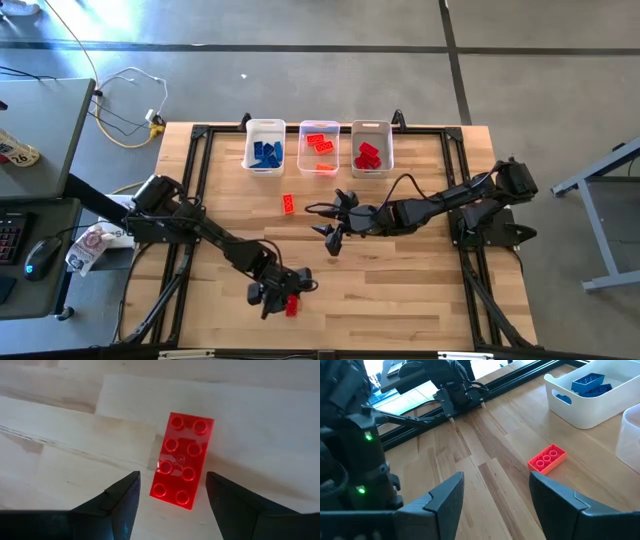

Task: Sort & place blocks by color
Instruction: Put the red game piece into the gray bin

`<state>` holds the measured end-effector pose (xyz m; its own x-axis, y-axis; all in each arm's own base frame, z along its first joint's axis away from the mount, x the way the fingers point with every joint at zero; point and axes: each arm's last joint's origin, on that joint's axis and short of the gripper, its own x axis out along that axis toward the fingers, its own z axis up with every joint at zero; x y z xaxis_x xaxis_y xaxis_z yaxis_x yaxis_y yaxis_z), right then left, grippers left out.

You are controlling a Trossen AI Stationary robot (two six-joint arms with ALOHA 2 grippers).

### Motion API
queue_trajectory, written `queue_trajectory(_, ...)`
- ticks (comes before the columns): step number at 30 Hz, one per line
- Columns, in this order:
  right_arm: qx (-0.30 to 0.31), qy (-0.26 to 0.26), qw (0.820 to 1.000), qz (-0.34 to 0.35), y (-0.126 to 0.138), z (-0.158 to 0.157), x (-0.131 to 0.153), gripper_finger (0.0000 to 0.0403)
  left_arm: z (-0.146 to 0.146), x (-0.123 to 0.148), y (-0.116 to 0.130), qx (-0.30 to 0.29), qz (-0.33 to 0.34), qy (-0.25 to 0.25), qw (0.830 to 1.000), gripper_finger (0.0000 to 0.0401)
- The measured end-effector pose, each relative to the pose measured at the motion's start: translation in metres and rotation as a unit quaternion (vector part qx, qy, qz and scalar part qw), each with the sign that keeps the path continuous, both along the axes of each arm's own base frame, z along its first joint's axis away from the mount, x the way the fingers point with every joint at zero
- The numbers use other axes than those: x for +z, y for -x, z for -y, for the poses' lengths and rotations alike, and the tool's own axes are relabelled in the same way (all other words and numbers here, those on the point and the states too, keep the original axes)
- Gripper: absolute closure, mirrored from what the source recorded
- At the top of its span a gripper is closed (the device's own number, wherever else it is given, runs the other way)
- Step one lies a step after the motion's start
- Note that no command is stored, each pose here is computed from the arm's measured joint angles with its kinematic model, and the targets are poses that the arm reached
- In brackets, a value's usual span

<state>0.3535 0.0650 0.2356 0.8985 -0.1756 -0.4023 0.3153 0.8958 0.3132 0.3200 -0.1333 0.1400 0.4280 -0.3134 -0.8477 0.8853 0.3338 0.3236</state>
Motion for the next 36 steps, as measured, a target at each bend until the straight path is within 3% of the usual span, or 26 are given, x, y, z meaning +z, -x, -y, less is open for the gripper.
queue_trajectory(18, 0.000, 0.000, 1.000, 0.000, 0.000, 0.000, 0.000, 0.0192, 0.001, -0.013, -0.002, -0.002, -0.017, 0.001, 1.000, 0.0190)
queue_trajectory(28, 0.000, 0.000, 1.000, 0.000, 0.000, 0.000, 0.000, 0.0192, 0.001, -0.013, -0.002, 0.055, -0.039, 0.028, 0.997, 0.0190)
queue_trajectory(36, -0.001, -0.002, 1.000, 0.000, 0.000, 0.000, 0.000, 0.0192, 0.002, -0.013, -0.001, 0.061, -0.044, 0.032, 0.997, 0.0190)
